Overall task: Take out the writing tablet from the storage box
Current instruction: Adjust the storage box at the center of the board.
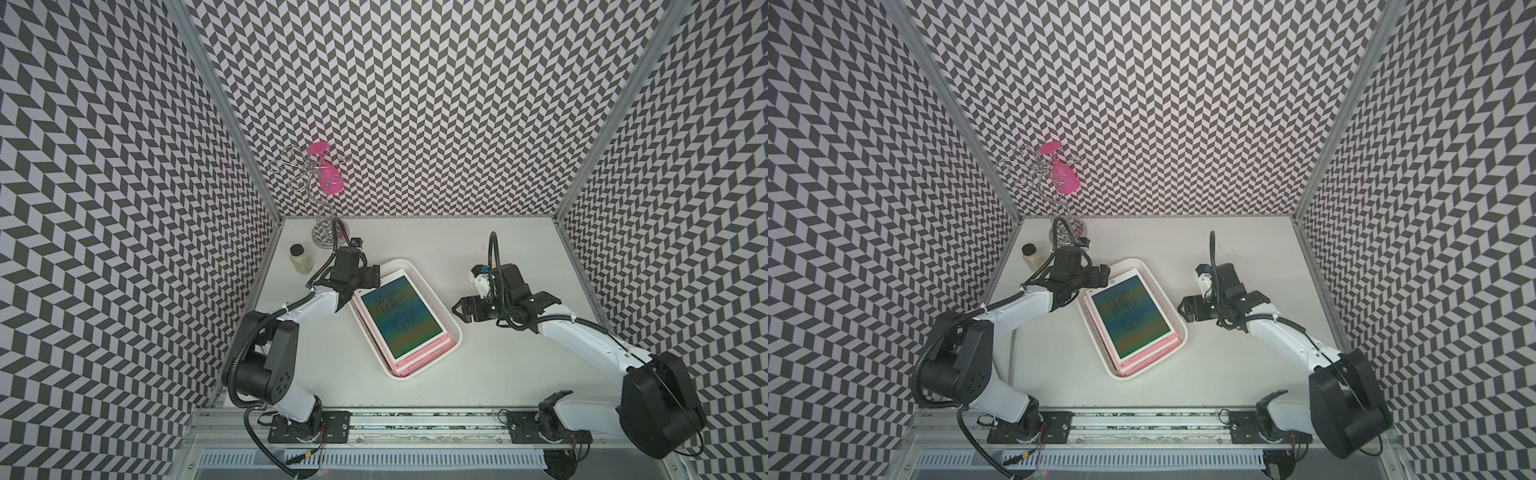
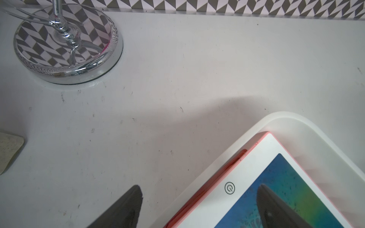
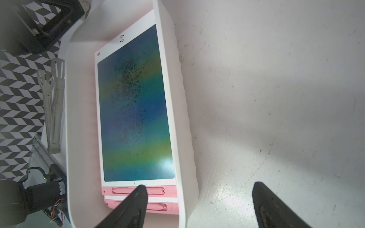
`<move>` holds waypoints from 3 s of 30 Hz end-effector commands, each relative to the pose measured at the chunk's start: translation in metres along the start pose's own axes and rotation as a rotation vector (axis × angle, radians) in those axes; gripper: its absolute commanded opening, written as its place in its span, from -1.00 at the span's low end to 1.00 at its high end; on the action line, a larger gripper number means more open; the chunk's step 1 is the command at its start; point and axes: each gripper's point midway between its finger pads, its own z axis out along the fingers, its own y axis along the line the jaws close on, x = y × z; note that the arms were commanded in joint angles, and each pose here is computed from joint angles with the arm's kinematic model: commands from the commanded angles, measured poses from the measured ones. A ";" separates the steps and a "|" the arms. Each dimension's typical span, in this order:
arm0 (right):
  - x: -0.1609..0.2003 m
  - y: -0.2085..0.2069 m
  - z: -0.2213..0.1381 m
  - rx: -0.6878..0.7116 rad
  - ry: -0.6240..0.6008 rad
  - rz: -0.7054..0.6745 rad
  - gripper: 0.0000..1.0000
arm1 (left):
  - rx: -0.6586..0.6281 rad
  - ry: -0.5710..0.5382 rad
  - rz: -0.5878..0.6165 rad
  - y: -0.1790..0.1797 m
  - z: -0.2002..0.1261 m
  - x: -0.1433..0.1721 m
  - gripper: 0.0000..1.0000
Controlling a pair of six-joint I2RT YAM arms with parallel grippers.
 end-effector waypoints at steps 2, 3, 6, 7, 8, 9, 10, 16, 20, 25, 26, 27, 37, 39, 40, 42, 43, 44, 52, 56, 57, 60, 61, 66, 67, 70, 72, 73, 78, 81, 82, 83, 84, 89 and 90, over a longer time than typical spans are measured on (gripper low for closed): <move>0.006 0.007 -0.006 -0.046 -0.029 0.039 0.71 | -0.062 0.045 0.051 0.001 0.004 0.004 0.61; 0.009 0.008 -0.007 -0.057 -0.028 0.047 0.72 | -0.059 0.049 0.051 0.000 0.003 0.004 0.60; 0.018 0.008 -0.008 -0.068 -0.025 0.069 0.72 | -0.048 0.054 0.055 -0.004 0.003 0.006 0.59; 0.021 0.007 -0.009 -0.066 -0.025 0.073 0.73 | -0.054 0.061 0.052 -0.003 0.004 0.008 0.58; 0.024 0.006 -0.009 -0.063 -0.024 0.078 0.73 | -0.068 0.072 0.053 -0.001 0.006 0.011 0.59; 0.026 0.006 -0.011 -0.063 -0.021 0.081 0.73 | -0.088 0.082 0.052 0.003 0.007 0.012 0.60; 0.029 0.006 -0.012 -0.066 -0.020 0.084 0.73 | -0.101 0.090 0.055 0.004 0.009 0.014 0.61; 0.050 0.010 -0.013 -0.117 -0.006 0.117 0.68 | -0.119 0.083 0.068 0.007 0.013 0.013 0.59; 0.062 0.016 -0.011 -0.151 0.010 0.132 0.63 | -0.145 0.132 0.058 0.012 0.021 0.021 0.44; 0.069 0.032 -0.008 -0.196 0.030 0.132 0.58 | -0.146 0.207 0.036 0.013 0.030 0.042 0.01; 0.069 0.033 -0.008 -0.199 0.029 0.135 0.57 | -0.148 0.220 0.029 0.014 0.032 0.047 -0.08; 0.069 0.034 -0.007 -0.202 0.028 0.140 0.56 | -0.151 0.237 0.021 0.015 0.033 0.053 -0.17; 0.076 0.040 0.003 -0.227 0.056 0.165 0.42 | -0.150 0.308 -0.064 0.026 0.029 0.088 -0.45; 0.078 0.040 0.004 -0.225 0.059 0.164 0.43 | -0.159 0.300 -0.063 0.028 0.027 0.087 -0.38; 0.079 0.040 0.004 -0.225 0.061 0.166 0.43 | -0.151 0.293 -0.054 0.027 0.026 0.086 -0.37; 0.084 0.039 0.006 -0.223 0.071 0.169 0.43 | -0.136 0.291 -0.048 0.023 0.025 0.083 -0.24; 0.086 0.038 0.007 -0.220 0.075 0.173 0.43 | -0.134 0.287 -0.042 0.022 0.024 0.080 -0.09; 0.087 0.038 0.007 -0.222 0.076 0.176 0.43 | -0.126 0.283 -0.028 0.019 0.023 0.078 -0.08; 0.090 0.047 0.014 -0.254 0.097 0.188 0.38 | -0.156 0.296 0.008 0.022 0.021 0.079 -0.02; 0.089 0.045 0.022 -0.241 0.114 0.194 0.34 | -0.158 0.322 0.005 0.022 0.023 0.086 -0.02; 0.089 0.046 0.025 -0.247 0.120 0.197 0.31 | -0.156 0.326 0.005 0.022 0.023 0.088 -0.02; 0.086 0.046 0.030 -0.249 0.125 0.203 0.23 | -0.155 0.330 -0.004 0.023 0.021 0.092 -0.02; 0.085 0.045 0.032 -0.234 0.128 0.198 0.20 | -0.153 0.331 -0.008 0.022 0.020 0.094 -0.02; 0.067 0.037 0.047 -0.156 0.147 0.147 -0.01 | -0.127 0.365 -0.043 0.019 0.017 0.111 -0.03; 0.063 0.034 0.051 -0.144 0.155 0.139 -0.06 | -0.121 0.376 -0.049 0.018 0.017 0.115 -0.04; 0.049 0.028 0.061 -0.109 0.171 0.111 -0.18 | -0.110 0.386 -0.067 0.016 0.012 0.115 -0.04; 0.037 0.022 0.065 -0.079 0.171 0.094 -0.22 | -0.085 0.388 -0.084 0.011 0.009 0.115 0.00; 0.029 0.018 0.066 -0.069 0.163 0.091 -0.22 | -0.072 0.393 -0.087 0.008 0.009 0.115 0.01; -0.010 -0.004 0.075 -0.009 0.147 0.076 -0.30 | -0.078 0.424 -0.097 0.007 0.008 0.118 0.04; -0.029 -0.011 0.081 0.015 0.141 0.067 -0.34 | -0.081 0.438 -0.099 0.005 0.006 0.120 0.13; -0.032 -0.010 0.082 0.011 0.143 0.065 -0.35 | -0.086 0.439 -0.092 0.005 0.005 0.120 0.16; -0.036 -0.008 0.083 0.003 0.138 0.059 -0.35 | -0.088 0.439 -0.088 0.004 0.005 0.119 0.17; -0.038 -0.006 0.083 -0.007 0.135 0.056 -0.35 | -0.087 0.439 -0.084 0.004 0.005 0.118 0.18; -0.042 -0.009 0.084 -0.005 0.132 0.045 -0.35 | -0.074 0.458 -0.059 -0.007 0.002 0.113 0.19; -0.044 -0.010 0.083 -0.007 0.129 0.045 -0.34 | -0.069 0.466 -0.046 -0.011 0.001 0.112 0.19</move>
